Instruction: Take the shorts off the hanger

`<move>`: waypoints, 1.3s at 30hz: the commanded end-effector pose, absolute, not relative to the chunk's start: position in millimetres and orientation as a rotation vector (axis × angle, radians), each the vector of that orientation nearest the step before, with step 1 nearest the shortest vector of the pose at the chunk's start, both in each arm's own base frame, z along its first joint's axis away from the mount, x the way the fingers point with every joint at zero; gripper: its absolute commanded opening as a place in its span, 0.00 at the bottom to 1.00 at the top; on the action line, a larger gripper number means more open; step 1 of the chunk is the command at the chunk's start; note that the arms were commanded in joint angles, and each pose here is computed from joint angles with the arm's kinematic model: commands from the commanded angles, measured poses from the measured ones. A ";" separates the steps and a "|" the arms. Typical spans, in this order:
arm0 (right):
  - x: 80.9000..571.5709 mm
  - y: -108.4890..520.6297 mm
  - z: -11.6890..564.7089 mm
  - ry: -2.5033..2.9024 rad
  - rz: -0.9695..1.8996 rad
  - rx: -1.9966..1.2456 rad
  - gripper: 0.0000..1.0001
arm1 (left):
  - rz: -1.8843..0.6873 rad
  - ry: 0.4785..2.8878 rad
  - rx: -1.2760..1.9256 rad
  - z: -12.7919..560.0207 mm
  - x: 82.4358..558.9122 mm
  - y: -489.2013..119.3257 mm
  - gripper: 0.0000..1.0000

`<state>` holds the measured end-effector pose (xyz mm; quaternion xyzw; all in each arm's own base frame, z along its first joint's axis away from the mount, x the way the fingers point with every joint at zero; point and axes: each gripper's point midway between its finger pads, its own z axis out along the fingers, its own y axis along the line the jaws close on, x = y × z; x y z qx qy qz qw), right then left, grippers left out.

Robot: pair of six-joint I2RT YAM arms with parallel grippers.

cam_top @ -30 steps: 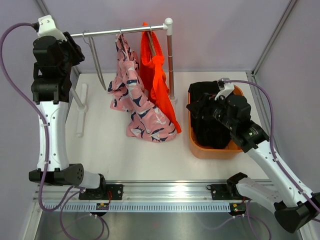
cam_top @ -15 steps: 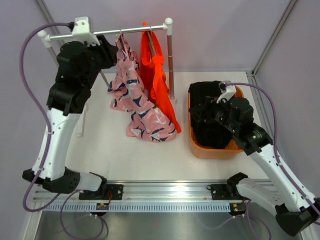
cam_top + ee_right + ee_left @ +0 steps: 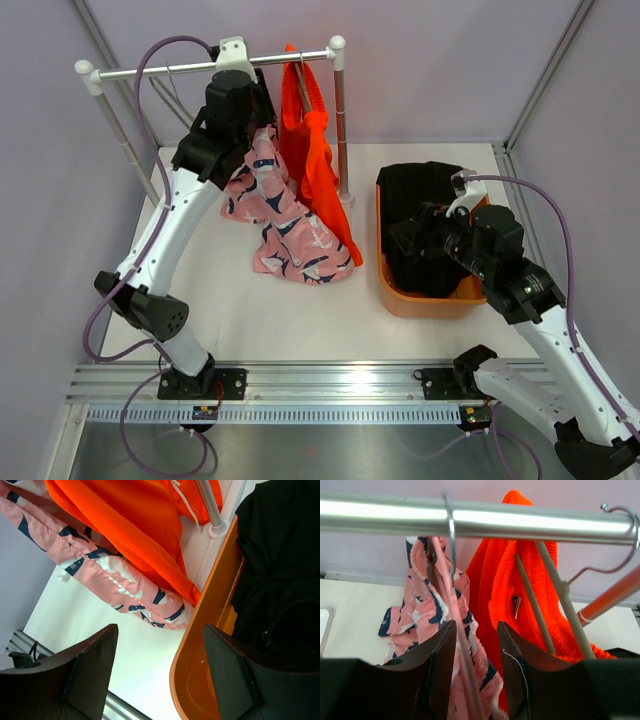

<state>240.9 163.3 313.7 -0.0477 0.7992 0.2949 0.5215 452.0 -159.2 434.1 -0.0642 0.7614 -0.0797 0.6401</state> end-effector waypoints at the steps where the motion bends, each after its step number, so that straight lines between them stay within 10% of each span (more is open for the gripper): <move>1: 239.0 155.0 328.7 1.884 0.674 -0.106 0.77 | -0.179 1.620 -0.222 469.7 463.6 -153.4 0.42; 39: 233.9 154.8 311.2 1.935 0.670 -0.117 0.77 | -0.083 1.696 -0.257 435.8 508.1 -133.0 0.41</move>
